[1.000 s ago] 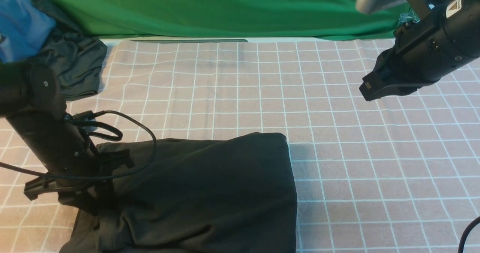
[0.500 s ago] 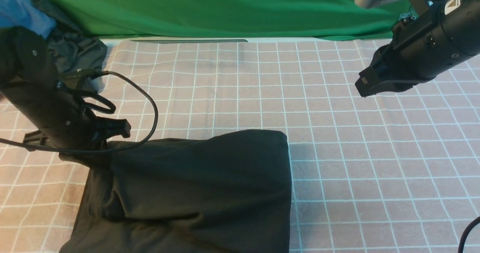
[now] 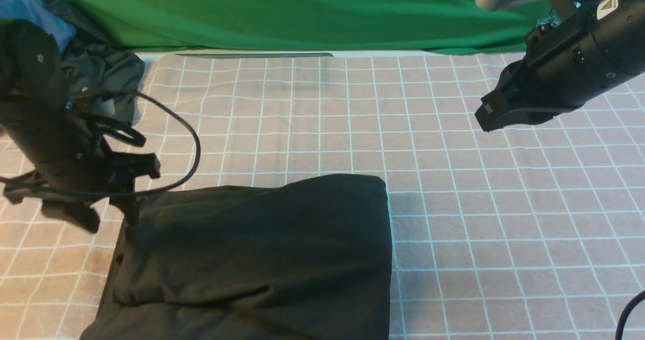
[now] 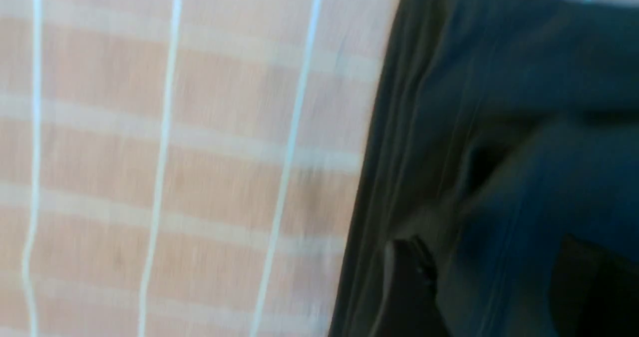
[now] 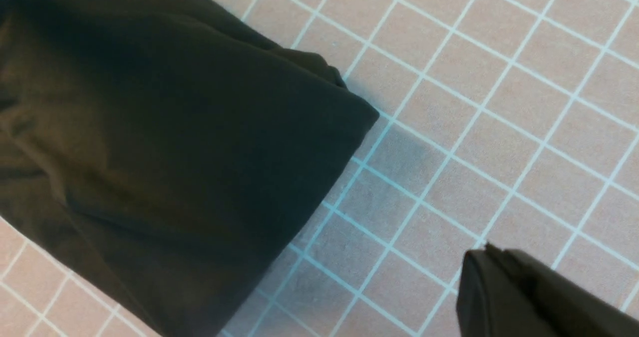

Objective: Fold a long-sleeved shirt over a pink coffee tablecloth.

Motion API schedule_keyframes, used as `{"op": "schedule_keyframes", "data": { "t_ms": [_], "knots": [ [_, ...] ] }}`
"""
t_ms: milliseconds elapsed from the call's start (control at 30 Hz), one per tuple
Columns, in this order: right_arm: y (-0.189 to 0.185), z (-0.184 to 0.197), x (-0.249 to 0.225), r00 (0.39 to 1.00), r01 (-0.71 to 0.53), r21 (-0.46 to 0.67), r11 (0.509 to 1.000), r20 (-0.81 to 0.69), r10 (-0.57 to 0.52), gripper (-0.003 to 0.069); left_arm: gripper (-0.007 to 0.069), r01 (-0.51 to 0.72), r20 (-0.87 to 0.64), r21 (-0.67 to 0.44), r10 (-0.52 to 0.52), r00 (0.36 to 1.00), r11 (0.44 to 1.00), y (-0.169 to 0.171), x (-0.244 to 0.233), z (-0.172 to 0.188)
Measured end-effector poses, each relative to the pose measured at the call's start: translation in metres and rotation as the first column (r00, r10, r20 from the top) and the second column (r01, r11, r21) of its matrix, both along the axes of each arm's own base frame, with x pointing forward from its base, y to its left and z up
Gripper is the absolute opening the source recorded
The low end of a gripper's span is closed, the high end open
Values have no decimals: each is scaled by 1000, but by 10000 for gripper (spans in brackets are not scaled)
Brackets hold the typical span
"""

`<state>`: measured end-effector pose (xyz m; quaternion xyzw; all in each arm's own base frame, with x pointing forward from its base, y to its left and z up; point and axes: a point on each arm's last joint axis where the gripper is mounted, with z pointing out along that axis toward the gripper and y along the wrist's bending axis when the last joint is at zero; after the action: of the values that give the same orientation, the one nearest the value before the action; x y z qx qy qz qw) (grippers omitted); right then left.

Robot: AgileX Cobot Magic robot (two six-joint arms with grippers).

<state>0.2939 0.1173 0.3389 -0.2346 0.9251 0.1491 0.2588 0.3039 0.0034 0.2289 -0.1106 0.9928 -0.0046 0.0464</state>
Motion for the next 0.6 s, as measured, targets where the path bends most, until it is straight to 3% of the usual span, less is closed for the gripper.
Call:
{"op": "schedule_keyframes", "data": {
  "t_ms": [200, 500, 600],
  "knots": [
    [0, 0, 0, 1000, -1, 4, 1000, -4, 1, 37, 412, -14, -64, -81, 8, 998, 997, -8, -24, -25],
    [0, 0, 0, 1000, -3, 4, 1000, -3, 3, 37, 403, -2, -78, -70, -3, 997, 998, -7, -38, -49],
    [0, 0, 0, 1000, -3, 4, 1000, -3, 3, 37, 309, 4, -69, -74, -9, 998, 997, -7, -38, -49]
  ]
}}
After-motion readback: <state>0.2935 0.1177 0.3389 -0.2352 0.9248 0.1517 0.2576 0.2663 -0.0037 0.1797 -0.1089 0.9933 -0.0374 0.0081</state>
